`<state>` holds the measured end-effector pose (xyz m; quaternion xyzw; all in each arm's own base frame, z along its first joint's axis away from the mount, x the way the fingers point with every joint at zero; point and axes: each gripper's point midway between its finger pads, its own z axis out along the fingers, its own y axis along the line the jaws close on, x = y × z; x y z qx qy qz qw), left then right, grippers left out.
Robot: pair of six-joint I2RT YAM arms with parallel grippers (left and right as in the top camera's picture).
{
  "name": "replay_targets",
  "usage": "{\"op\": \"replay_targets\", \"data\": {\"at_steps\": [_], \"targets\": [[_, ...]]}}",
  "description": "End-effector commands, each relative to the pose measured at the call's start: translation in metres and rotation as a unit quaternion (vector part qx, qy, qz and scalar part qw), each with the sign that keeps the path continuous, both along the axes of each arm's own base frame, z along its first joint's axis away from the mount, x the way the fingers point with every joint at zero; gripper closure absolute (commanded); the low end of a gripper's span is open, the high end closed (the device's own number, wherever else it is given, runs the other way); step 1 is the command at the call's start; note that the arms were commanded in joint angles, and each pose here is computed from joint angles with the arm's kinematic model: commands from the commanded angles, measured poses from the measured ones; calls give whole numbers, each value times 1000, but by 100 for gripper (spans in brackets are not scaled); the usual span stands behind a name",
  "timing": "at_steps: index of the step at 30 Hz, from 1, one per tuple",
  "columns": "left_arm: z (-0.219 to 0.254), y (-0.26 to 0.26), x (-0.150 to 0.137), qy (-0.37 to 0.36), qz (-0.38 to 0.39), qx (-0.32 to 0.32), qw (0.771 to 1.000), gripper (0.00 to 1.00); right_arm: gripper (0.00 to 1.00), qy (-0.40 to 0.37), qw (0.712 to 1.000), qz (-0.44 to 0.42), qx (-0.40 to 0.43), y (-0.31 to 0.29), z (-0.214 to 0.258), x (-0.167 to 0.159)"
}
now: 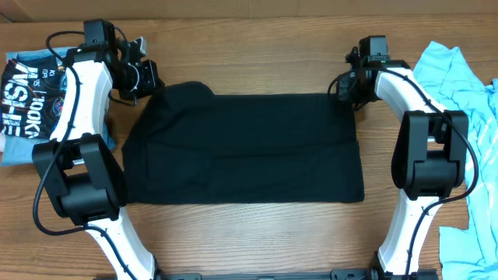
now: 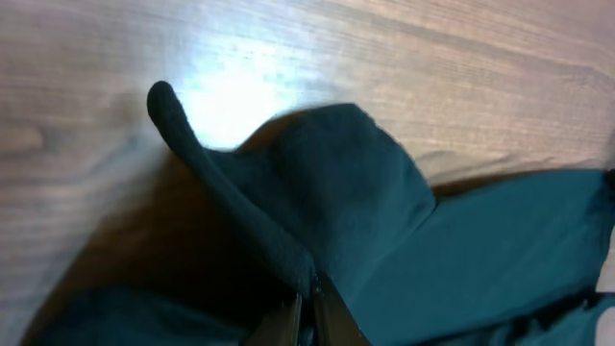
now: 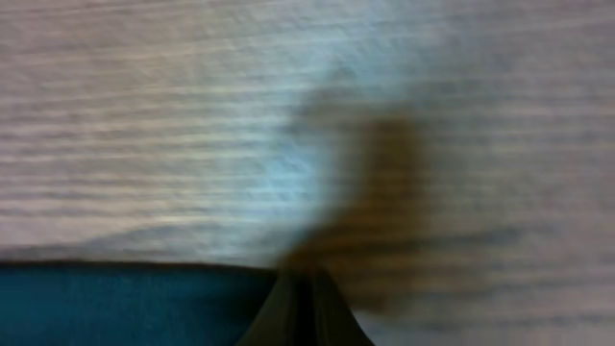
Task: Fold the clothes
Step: 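Grasp the top edge with both grippers and fold it down toward the hem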
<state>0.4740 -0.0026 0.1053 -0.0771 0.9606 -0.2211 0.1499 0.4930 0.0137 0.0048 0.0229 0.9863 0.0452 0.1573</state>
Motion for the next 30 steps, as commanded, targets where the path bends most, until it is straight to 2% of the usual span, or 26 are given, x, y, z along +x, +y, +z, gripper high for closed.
{"op": "replay_targets", "data": {"at_steps": [1, 4, 12, 16, 22, 25, 30], "targets": [[11, -3, -5, 4, 0, -2, 1000, 96, 96, -26, 999, -22, -19, -15, 39, 7], [14, -6, -20, 29, -1, -9, 1000, 96, 96, -14, 999, -22, -20, -15, 67, -4], [22, -8, -72, 115, -13, -3, 993, 96, 96, 95, 994, -45, -14, -13, 103, -74], [16, 3, -102, 182, -9, 37, 983, 96, 96, 157, 987, -44, -16, -13, 106, -108], [18, 9, -139, 257, -14, 59, 964, 96, 96, 233, 971, -42, -19, -13, 104, -146], [17, 18, -152, 286, -10, 87, 954, 96, 96, 262, 964, -41, -19, -12, 101, -161], [20, 18, -165, 313, -14, 89, 946, 96, 96, 291, 956, -41, -16, -11, 94, -175]]}}
